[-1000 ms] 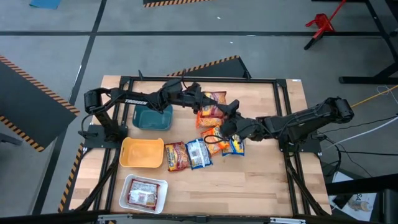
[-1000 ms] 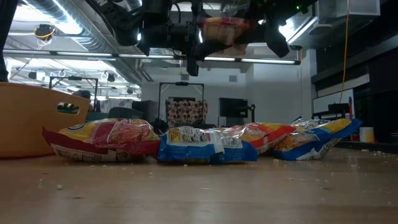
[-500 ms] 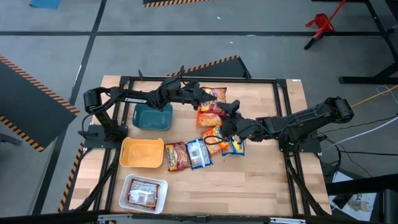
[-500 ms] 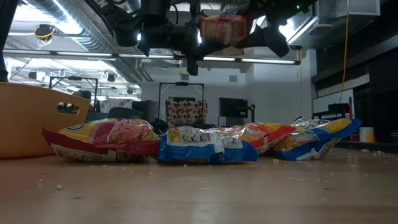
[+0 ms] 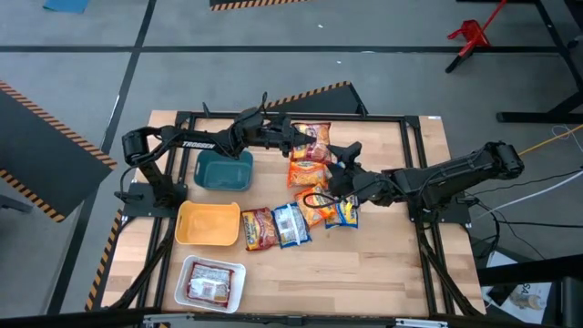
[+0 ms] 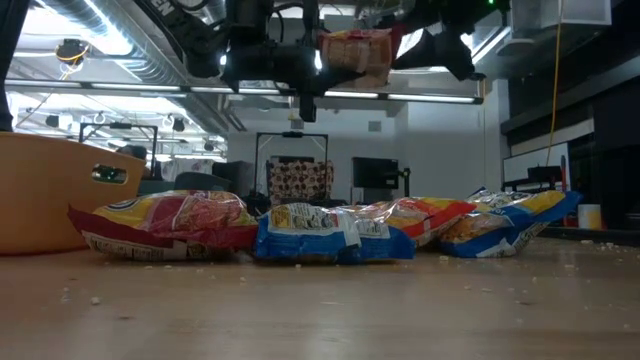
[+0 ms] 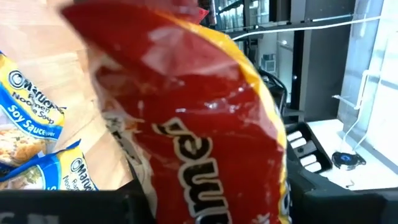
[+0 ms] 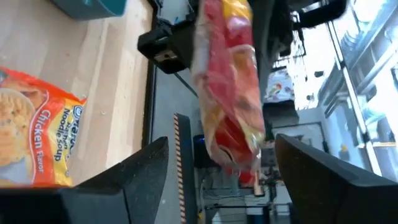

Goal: Sort Maruchan noodles
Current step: Put the right red noodle pack into the white bin

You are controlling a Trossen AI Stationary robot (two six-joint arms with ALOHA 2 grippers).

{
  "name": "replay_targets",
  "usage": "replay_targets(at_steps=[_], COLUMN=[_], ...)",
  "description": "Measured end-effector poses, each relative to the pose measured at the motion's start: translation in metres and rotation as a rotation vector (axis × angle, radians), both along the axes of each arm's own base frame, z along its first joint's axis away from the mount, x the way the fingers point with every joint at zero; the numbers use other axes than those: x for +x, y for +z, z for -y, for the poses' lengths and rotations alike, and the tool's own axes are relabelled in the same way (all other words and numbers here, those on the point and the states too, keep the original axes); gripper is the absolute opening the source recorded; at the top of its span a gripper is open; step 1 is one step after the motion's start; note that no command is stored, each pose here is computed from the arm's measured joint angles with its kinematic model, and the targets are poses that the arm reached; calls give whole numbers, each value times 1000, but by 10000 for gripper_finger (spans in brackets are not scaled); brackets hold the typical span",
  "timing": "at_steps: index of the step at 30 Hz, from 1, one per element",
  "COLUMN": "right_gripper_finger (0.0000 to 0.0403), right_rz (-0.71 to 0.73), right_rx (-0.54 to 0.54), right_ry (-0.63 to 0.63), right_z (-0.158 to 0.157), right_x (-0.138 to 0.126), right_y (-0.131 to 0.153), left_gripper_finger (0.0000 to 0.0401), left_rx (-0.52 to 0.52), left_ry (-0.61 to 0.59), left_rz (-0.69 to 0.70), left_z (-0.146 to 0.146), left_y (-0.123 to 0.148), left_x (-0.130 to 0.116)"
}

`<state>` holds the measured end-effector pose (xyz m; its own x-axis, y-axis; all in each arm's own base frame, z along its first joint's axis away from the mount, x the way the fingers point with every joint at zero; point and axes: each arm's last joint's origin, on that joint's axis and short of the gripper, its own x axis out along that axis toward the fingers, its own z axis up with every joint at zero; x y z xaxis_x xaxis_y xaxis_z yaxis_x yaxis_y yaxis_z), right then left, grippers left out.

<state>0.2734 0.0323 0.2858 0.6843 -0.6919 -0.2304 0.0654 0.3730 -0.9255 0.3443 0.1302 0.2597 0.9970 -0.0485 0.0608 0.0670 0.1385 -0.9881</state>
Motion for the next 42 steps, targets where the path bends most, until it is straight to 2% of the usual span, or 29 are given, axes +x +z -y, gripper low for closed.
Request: replay_targets(at_steps=[5,7,10,15,18,21,23,28,32,34,37,42], right_gripper_finger=[278,278,278,278,278,278,278,278,278,278,278,278], right_rz=[-8,-21,-20,-14,-28,-30,-25,-11,10,24,41,85], right_rx=[43,65,108,173,217,269,297,343,405,433,458,503], right_ry=[-57,-75,-98,-112,-98,-76,-70,-57,-46,-45,-52,-76], right_z=[4,6,9,10,10,9,8,7,7,6,6,6], right_x=[-18,-27,-39,-48,-49,-48,-48,-48,-47,-47,-47,-47], right_y=[4,5,7,6,3,1,0,-1,-1,-1,-2,-2], left_gripper_finger=[148,148,147,147,147,147,147,147,147,147,147,147], left_rx=[12,12,24,59,46,17,-6,-10,26,43,48,160], left_ry=[-127,-228,-451,-818,-1030,-1205,-1281,-1380,-1355,-1354,-1388,-1409], left_rz=[7,4,-4,-3,-31,-82,-125,-162,-165,-171,-253,-318], left_z=[8,16,33,84,121,161,184,232,261,270,279,279], left_y=[1,1,0,-1,-4,-9,-13,-16,-19,-21,-26,-24], left_x=[1,3,4,9,9,7,3,-7,-14,-18,-28,-60])
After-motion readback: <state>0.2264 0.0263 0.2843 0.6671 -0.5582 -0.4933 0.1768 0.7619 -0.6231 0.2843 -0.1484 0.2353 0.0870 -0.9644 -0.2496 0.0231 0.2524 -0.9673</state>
